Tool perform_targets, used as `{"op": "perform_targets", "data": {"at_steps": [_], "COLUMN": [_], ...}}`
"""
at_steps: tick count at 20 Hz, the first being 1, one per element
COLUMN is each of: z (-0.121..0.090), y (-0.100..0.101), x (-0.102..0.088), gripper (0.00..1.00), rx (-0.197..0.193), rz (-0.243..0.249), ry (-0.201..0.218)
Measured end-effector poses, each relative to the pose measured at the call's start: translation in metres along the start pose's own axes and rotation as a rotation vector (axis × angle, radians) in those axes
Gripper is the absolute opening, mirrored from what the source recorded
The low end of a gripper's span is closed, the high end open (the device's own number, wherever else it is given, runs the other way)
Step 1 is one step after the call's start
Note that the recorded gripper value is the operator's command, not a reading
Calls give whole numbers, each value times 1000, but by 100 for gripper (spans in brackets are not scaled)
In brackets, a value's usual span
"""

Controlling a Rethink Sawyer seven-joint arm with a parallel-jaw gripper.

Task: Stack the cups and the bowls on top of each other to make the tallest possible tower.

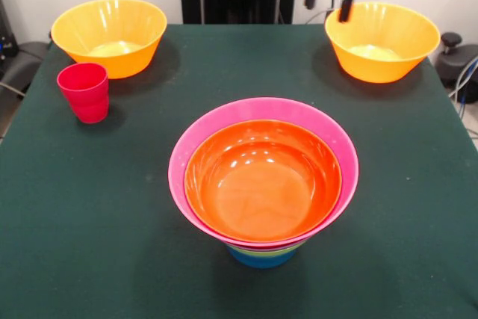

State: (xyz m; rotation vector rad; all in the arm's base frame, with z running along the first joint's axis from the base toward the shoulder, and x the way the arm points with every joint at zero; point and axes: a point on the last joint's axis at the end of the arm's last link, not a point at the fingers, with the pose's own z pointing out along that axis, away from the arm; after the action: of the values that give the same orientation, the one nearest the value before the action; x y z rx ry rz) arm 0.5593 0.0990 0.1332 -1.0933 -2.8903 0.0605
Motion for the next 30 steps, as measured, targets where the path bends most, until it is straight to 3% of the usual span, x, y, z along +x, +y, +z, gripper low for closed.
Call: {"op": "perform_targets", "data": {"at_steps": [2, 4, 8, 13, 16, 23, 30], "z": [18, 28, 61, 85, 91, 95, 78], "y": [-26, -39, -73, -91, -93, -82, -47], "x": [12, 17, 27, 39, 50, 87, 126], "gripper": [100, 100, 100, 100, 100, 100, 100], "rx": [14, 17, 14, 5, -2, -9, -26], "rz": [30, 45, 85, 101, 103, 106, 110], "ry": [-14, -29, -102, -158, -164, -129, -124]}}
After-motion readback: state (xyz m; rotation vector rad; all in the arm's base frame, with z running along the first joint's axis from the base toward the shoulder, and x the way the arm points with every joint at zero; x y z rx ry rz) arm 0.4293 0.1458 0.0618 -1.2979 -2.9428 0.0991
